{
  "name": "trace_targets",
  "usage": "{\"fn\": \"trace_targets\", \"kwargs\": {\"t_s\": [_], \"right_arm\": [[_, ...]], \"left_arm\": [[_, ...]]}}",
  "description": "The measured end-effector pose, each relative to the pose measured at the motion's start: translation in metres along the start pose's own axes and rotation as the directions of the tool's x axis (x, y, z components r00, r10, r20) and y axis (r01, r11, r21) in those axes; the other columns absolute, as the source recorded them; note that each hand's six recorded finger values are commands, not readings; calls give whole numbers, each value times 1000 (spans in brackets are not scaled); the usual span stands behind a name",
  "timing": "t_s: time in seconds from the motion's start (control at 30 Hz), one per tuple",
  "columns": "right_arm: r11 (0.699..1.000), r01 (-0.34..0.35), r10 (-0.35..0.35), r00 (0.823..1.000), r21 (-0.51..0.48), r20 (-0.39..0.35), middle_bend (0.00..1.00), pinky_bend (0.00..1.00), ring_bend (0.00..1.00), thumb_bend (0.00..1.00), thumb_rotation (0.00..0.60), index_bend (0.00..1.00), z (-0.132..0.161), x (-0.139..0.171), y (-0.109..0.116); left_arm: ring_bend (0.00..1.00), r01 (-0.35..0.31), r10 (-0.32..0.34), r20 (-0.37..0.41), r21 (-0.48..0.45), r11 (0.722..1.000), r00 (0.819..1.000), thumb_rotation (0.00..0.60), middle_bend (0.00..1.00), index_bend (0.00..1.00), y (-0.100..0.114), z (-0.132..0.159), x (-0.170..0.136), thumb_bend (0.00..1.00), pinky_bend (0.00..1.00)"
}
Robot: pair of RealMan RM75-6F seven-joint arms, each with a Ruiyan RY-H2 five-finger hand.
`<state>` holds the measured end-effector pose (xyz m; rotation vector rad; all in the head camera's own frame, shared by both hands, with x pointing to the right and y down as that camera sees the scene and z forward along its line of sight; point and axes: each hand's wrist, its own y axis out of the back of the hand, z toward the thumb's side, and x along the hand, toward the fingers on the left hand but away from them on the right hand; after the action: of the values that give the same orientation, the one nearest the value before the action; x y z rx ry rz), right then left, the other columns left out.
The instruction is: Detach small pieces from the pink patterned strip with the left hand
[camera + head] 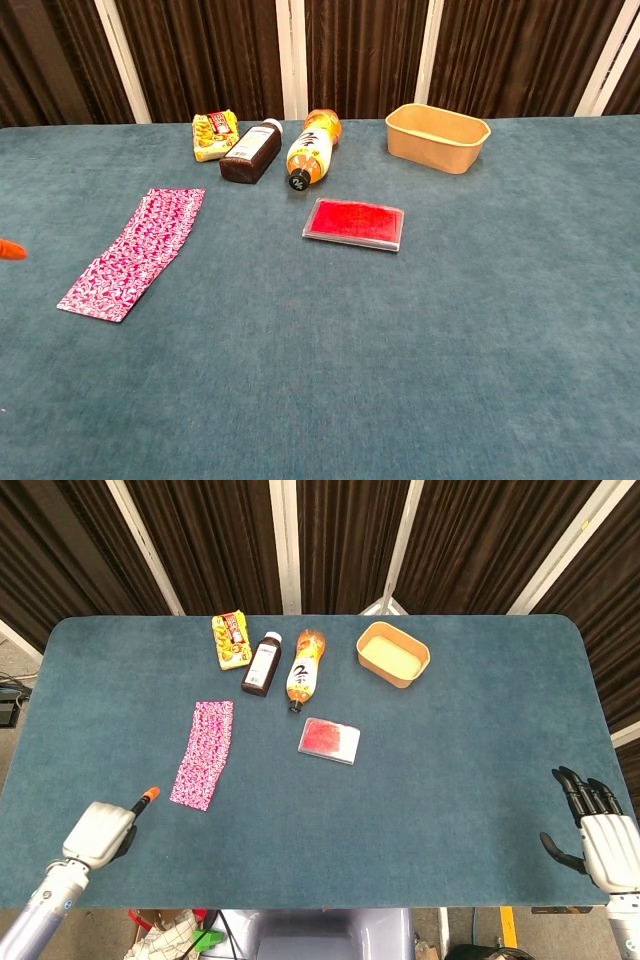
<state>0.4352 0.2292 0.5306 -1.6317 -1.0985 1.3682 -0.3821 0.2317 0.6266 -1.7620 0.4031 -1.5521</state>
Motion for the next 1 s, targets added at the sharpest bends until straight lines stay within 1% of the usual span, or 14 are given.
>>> {"fn": "trace_targets", "kwargs": {"t_s": [0.47, 0.73, 1.0], "right_arm": [[1000, 4, -4, 1000, -2, 6, 107, 137, 183, 313, 600, 0, -3, 0, 2], [1000, 6, -6, 1000, -5, 9, 107, 137, 183, 313, 600, 0, -5, 0, 3], [1000, 9, -9, 1000, -8, 10, 107, 137, 183, 313, 600, 0, -5, 0, 4]], "left_arm": [[719, 72, -71, -29, 54, 996, 997, 600, 881, 122, -5, 16, 32, 846, 676], [720, 114, -113, -21, 79, 990, 993, 600, 881, 122, -10, 31, 49, 846, 676], [720, 136, -136, -13, 97, 986, 991, 600, 881, 122, -15, 40, 56, 846, 676]]}}
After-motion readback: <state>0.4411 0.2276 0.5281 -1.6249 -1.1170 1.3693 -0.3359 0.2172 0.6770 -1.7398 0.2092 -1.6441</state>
